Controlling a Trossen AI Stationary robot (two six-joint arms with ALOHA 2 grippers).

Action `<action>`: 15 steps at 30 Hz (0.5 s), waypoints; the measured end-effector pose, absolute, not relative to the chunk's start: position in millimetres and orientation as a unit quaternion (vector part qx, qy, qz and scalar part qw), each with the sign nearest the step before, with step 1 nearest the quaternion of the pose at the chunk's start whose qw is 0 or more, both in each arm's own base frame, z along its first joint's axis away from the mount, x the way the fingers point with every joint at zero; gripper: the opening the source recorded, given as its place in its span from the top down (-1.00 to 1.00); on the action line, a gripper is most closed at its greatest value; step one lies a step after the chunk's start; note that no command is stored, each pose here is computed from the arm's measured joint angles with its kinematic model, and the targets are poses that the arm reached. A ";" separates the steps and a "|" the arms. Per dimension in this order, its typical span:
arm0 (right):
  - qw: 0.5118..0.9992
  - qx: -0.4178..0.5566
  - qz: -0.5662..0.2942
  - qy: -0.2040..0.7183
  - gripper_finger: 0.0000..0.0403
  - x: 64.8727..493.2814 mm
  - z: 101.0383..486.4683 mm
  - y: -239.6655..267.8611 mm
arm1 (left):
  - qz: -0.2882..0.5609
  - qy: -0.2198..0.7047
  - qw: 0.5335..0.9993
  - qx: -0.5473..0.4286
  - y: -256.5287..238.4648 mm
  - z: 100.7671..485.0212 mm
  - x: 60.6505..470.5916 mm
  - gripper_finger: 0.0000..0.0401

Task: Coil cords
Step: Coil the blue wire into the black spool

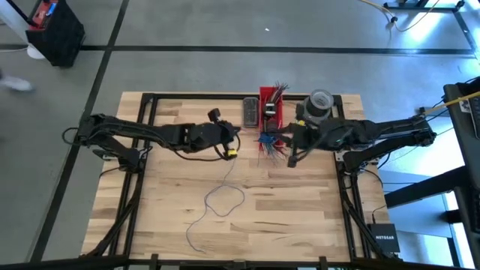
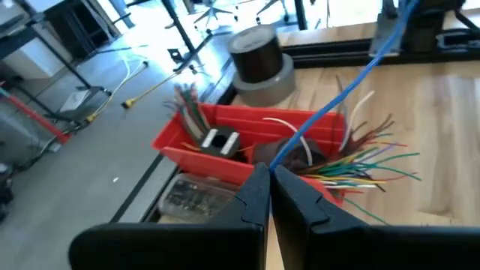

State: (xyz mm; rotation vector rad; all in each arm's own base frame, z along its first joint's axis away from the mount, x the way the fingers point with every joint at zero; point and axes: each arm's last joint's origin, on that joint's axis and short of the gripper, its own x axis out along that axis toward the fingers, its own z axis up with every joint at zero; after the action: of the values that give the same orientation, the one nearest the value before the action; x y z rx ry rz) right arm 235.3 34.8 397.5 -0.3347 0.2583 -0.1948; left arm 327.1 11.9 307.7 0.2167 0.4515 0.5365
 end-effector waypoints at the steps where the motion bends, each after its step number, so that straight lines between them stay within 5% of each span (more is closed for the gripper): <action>1: 0.967 -0.174 -0.111 0.148 0.96 237.5 392.5 34.3 | 0.263 0.220 0.934 0.103 13.2 310.4 324.2 0.97; 15: 0.931 -0.199 -0.185 0.244 0.96 282.7 331.9 24.0 | 0.187 0.173 0.966 0.054 11.8 339.5 303.1 0.97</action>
State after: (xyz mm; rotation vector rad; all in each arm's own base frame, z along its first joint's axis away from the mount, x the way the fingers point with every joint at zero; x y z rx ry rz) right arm 282.7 24.0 331.9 -0.4064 0.4991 -0.3778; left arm 303.1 11.8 339.5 0.1084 0.3501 0.3784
